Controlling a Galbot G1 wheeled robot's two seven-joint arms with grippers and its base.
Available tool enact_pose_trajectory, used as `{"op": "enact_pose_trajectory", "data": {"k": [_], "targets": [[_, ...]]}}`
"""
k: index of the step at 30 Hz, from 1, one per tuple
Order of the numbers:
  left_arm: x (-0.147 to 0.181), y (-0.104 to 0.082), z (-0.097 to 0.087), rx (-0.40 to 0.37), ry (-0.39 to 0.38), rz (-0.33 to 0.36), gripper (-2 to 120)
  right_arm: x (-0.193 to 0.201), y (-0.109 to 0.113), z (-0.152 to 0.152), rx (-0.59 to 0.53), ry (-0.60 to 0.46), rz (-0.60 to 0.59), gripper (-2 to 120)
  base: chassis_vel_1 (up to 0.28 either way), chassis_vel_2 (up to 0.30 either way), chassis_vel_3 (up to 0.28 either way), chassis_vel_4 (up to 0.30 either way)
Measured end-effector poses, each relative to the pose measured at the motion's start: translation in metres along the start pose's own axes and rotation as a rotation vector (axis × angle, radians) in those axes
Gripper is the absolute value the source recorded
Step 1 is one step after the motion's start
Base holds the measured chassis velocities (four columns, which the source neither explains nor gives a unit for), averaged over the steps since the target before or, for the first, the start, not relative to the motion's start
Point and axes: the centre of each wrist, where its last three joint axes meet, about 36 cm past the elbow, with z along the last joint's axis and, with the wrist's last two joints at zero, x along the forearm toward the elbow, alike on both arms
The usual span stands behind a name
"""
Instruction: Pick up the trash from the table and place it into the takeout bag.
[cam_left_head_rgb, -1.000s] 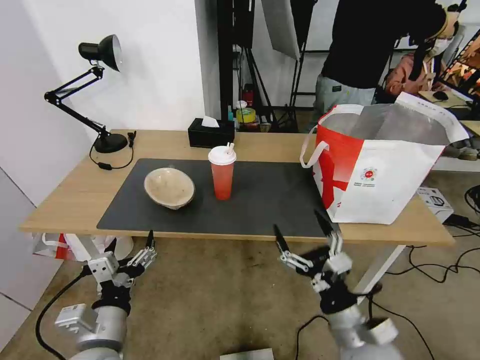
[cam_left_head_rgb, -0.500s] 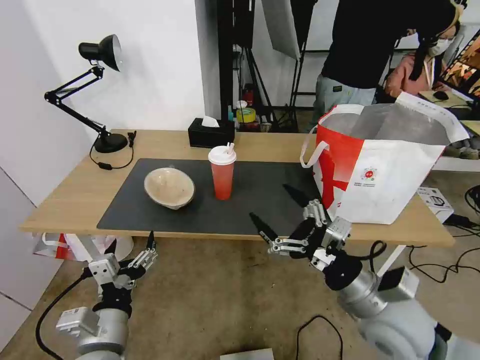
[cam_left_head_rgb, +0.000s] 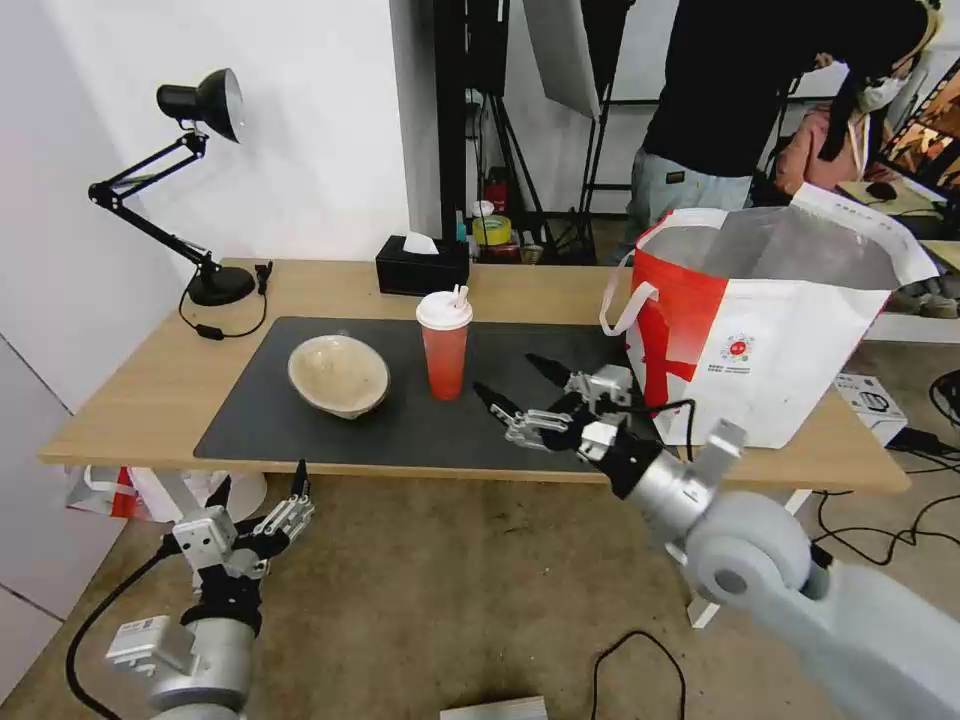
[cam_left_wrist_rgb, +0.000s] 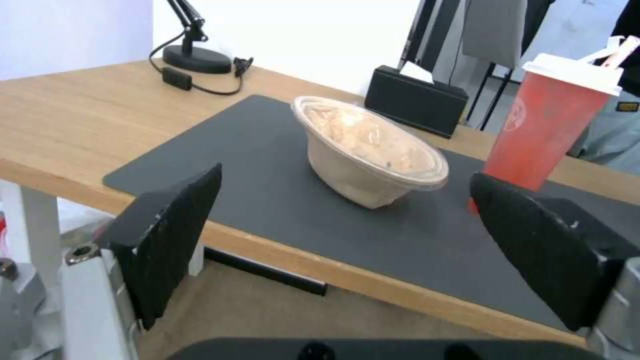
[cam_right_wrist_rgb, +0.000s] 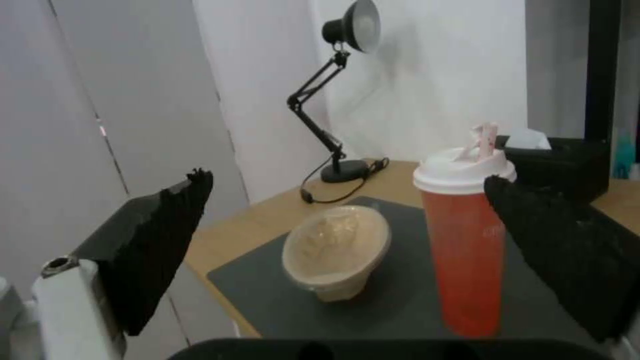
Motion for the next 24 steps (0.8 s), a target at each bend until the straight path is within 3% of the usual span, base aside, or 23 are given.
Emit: {"op": "enact_pose_trajectory", "data": {"k": [6, 14, 24], "targets": [[-0.001, 0.002, 0.003, -0.001, 0.009, -0.005, 100, -0.021, -0.009, -0.003, 0.001, 0.01, 0.035, 100, 0.0, 0.0, 0.0, 0.0], [0.0, 0.002, 0.008, -0.004, 0.018, -0.022, 100, -0.036, -0.024, -0.015, -0.008, 0.132, 0.045, 100, 0.0, 0.0, 0.0, 0.0], [0.002, -0.002, 0.011, 0.003, 0.014, -0.028, 100, -0.054, -0.027, -0.027, 0.046, 0.197, 0.222, 100, 0.0, 0.0, 0.0, 0.0]]}}
